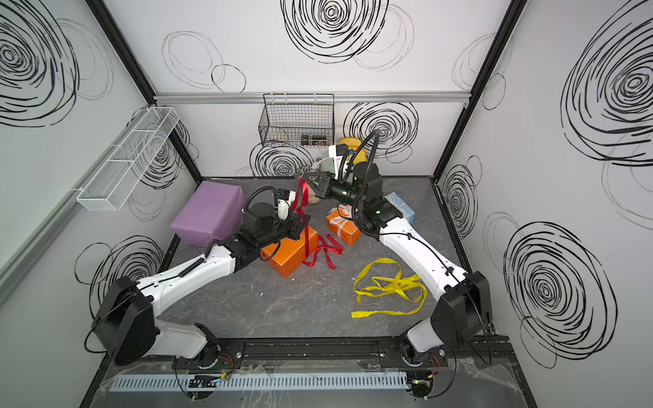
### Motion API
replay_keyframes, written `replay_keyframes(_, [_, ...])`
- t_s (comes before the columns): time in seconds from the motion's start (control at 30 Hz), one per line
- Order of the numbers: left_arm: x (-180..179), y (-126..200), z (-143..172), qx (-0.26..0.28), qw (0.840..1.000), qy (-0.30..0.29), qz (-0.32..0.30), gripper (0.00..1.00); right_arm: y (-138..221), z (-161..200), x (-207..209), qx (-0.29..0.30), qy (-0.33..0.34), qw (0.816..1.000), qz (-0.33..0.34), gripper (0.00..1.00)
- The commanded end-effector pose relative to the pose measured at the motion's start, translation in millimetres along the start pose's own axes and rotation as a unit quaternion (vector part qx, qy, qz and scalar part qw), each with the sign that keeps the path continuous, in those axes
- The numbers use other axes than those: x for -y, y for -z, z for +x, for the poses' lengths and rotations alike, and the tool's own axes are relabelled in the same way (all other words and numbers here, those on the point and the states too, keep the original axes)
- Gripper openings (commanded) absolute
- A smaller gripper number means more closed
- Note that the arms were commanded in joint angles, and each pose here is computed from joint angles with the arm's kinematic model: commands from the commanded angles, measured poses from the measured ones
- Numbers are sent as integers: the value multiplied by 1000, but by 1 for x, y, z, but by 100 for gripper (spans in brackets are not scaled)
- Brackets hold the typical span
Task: Untie the ribbon bows on the gift boxes
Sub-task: Pull the ribbon from the gift box.
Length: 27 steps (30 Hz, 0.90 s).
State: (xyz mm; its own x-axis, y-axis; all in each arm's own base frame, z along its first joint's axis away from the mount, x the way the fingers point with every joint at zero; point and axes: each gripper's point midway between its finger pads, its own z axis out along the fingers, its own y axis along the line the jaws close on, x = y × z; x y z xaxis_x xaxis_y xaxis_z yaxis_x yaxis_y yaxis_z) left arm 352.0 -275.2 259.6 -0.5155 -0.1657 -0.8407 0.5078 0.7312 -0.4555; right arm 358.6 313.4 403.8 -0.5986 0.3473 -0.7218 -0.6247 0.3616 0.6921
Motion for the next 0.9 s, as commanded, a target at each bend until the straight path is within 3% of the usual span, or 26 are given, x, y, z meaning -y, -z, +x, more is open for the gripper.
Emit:
replay_keyframes(0.0, [22,53,-67,125,992,-36,-4,0,16,-16,-7,24,5,1000,-5,0])
replay_keyframes(0.1, [33,91,-97,185,982,-43,-8,0,21,-18,6,28,0,1000,8,0])
replay_keyframes(0.23, [52,121,-132,217,975,-50,3,0,24,-18,16,27,-9,1000,13,0])
replay_keyframes(0.53, [114,143,-192,201,975,-44,81,0,23,-14,18,21,-15,1000,9,0])
replay_keyframes(0.77, [137,136,-199,152,982,-17,115,0,21,5,24,-19,-6,1000,4,0])
replay_keyframes(0.8, [138,137,-204,148,983,-17,110,0,21,11,24,-31,-2,1000,-1,2])
replay_keyframes(0.87, [144,137,-214,140,984,-19,107,0,24,26,19,-56,7,998,-23,23])
